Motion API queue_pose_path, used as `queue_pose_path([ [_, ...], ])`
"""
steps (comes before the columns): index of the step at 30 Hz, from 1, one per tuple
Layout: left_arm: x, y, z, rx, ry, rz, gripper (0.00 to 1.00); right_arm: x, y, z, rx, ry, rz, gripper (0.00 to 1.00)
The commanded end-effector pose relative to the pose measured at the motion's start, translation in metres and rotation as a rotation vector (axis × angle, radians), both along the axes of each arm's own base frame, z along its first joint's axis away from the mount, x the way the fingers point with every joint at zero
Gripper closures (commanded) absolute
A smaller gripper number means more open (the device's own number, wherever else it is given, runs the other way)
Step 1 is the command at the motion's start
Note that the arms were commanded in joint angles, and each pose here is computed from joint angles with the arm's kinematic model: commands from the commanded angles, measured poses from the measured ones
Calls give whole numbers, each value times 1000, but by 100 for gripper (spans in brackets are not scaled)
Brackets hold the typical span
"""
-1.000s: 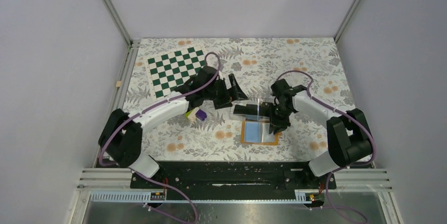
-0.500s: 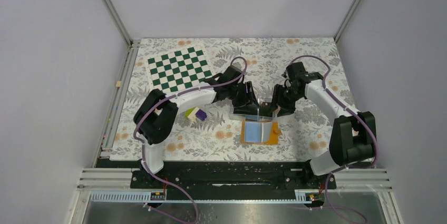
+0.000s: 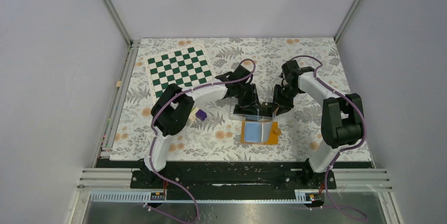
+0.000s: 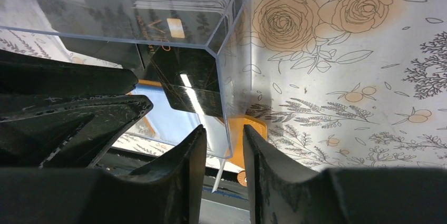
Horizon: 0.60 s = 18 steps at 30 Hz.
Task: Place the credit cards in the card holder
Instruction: Pick up the credit card from the storage box.
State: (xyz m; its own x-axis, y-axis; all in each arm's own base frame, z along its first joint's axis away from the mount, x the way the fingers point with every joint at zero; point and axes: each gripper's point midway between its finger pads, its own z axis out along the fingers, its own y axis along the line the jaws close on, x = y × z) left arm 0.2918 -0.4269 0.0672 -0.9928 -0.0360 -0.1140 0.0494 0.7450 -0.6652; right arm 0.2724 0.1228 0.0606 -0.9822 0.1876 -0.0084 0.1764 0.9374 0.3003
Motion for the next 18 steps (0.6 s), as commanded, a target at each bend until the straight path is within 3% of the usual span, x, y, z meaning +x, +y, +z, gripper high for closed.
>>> queue_pose_path([
  [1,1,-13,11,-25,-13,-23,68,2,-6,5,-25,0,16,66],
  [7,2,-15,3,-11,1,-21,73,1,-4,4,-13,6,17,76],
  [18,3,-23,2,-39,5,-33,84,-1,-1,3,6,17,25,81],
])
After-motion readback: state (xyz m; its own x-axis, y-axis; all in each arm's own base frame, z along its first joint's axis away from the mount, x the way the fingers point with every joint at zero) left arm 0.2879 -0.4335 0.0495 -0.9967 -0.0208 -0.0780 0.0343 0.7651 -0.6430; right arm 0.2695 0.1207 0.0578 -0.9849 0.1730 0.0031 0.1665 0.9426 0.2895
